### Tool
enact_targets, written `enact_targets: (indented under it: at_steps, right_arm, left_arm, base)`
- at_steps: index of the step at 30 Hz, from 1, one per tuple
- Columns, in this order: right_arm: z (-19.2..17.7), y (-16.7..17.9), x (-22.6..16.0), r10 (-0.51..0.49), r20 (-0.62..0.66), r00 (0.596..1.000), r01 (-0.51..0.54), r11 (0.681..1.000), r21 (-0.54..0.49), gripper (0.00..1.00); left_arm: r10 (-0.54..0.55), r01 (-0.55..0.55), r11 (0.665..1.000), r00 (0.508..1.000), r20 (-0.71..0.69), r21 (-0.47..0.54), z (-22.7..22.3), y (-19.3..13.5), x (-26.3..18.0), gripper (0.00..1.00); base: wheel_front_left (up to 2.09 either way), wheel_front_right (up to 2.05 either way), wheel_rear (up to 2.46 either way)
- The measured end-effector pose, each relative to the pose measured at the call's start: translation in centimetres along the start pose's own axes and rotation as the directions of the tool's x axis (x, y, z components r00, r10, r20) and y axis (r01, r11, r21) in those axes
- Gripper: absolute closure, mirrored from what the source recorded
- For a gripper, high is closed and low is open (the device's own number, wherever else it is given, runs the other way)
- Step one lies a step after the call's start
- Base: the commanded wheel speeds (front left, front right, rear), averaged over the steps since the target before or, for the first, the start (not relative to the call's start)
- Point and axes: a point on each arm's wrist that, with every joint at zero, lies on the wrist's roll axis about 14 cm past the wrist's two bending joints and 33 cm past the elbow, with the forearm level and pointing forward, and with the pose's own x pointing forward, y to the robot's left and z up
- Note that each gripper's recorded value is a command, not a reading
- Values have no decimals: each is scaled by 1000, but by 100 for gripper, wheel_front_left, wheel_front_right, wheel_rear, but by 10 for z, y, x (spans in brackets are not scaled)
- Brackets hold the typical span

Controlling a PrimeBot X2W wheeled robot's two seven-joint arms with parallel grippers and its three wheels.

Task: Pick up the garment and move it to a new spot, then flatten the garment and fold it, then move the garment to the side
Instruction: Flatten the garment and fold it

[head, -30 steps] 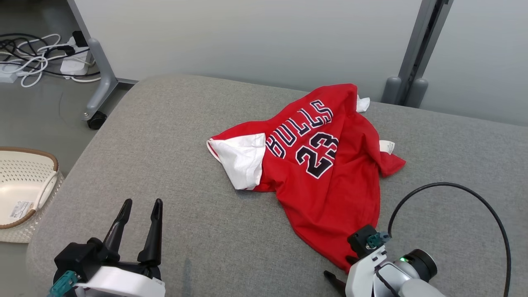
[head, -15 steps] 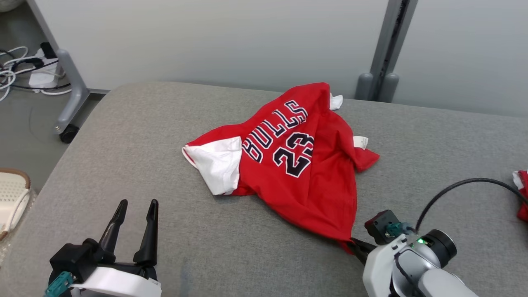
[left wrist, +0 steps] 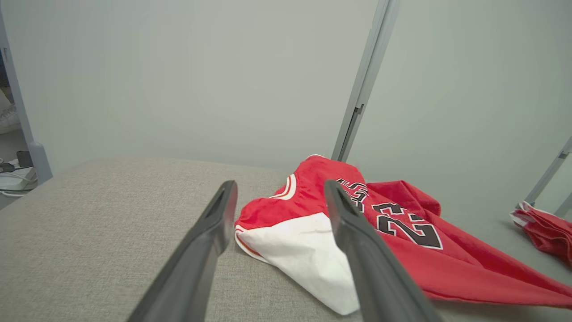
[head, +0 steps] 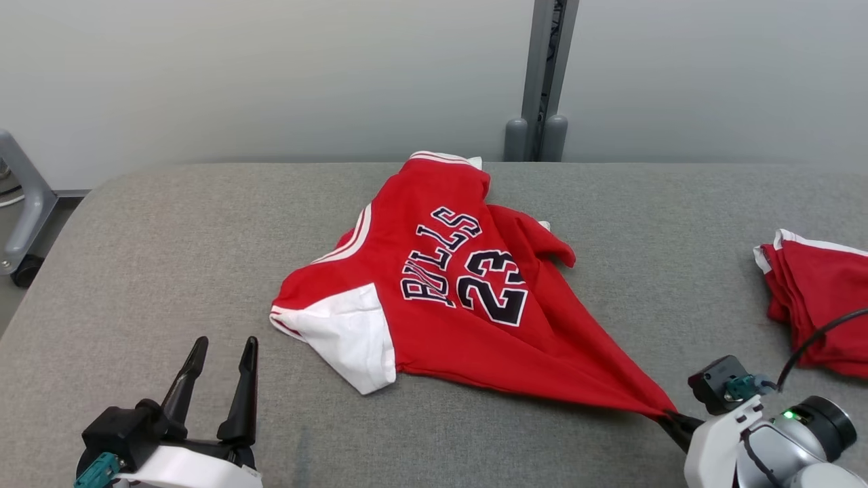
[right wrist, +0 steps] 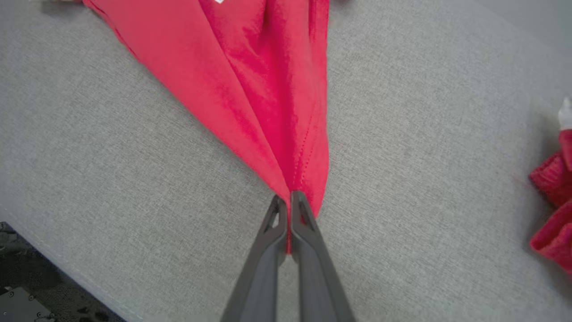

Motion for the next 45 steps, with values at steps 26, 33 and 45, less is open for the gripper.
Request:
enact_targets:
  at_steps: [26, 33, 45]
  right_arm:
    - [35, -32, -29, -210, 278, 937, 140, 958, 252, 0]
    - [31, -41, -37, -275, 286, 918, 179, 931, 318, 0]
    - [16, -54, -43, -352, 250, 902, 243, 892, 381, 0]
  left_arm:
    - [-176, 294, 944, 834, -523, 151, -75, -55, 54, 0]
    - [-179, 360, 920, 741, -647, 158, -91, -77, 82, 0]
    - [-147, 423, 896, 567, -811, 134, -140, -92, 102, 0]
  base:
    - [0, 0, 0]
    - [0, 0, 0]
    - [0, 0, 0]
